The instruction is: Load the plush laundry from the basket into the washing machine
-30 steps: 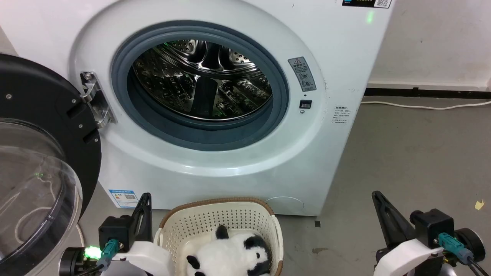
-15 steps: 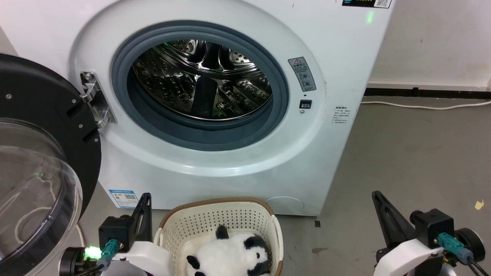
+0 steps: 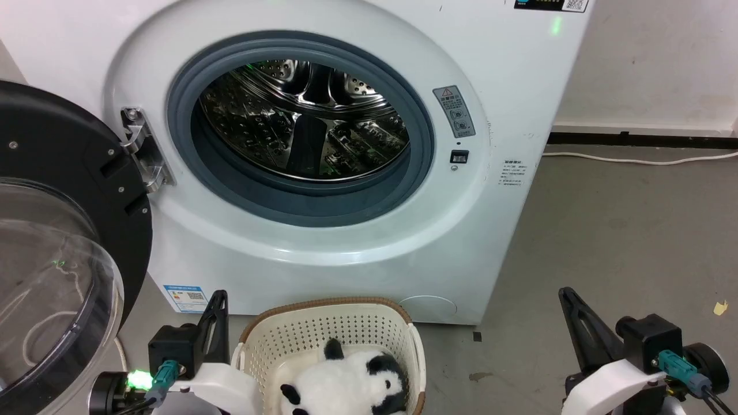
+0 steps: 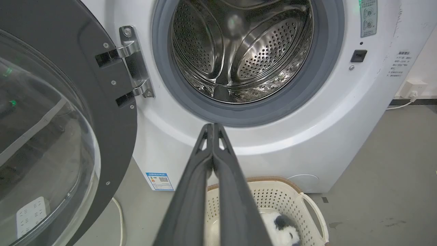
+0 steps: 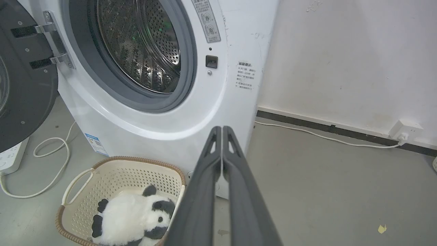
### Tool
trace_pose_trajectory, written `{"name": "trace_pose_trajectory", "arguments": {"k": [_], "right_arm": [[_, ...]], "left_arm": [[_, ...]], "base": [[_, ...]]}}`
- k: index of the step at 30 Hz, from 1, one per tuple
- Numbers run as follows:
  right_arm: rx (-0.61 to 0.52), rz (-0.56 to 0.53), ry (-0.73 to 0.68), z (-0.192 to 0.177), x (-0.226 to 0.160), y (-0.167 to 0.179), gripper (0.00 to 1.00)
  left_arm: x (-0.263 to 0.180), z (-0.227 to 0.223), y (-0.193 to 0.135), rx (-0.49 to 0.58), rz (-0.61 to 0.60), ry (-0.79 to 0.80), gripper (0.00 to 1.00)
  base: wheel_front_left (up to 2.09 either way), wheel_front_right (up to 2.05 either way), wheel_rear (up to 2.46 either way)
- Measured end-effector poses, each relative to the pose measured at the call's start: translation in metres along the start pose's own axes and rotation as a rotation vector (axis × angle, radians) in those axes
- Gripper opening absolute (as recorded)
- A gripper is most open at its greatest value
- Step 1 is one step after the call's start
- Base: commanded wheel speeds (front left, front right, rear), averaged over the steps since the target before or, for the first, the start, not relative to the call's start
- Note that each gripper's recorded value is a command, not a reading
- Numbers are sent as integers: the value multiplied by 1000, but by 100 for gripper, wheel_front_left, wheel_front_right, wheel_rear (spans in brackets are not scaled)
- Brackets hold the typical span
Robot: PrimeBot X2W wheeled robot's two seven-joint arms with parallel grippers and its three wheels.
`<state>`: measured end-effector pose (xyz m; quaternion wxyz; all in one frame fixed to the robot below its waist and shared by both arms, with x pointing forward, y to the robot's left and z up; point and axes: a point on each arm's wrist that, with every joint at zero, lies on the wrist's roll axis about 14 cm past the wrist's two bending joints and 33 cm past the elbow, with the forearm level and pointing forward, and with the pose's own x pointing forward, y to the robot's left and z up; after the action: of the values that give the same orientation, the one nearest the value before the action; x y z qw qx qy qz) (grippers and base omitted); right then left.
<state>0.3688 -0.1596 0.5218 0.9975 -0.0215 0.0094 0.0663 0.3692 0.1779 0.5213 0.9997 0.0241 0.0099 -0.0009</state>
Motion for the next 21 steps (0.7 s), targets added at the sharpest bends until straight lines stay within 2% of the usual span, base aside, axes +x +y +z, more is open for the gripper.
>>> {"name": "trace_pose_trajectory", "arguments": {"k": [1,21], "right_arm": [[1,1,0,0,0,0,100],[16,-22,-4,-4,-2,-7,100]], "left_arm": [[0,0,0,0,0,0,100],[4,-14,-23,-30,-66,29,100]], "base": [[0,0,0],[0,0,0]]}}
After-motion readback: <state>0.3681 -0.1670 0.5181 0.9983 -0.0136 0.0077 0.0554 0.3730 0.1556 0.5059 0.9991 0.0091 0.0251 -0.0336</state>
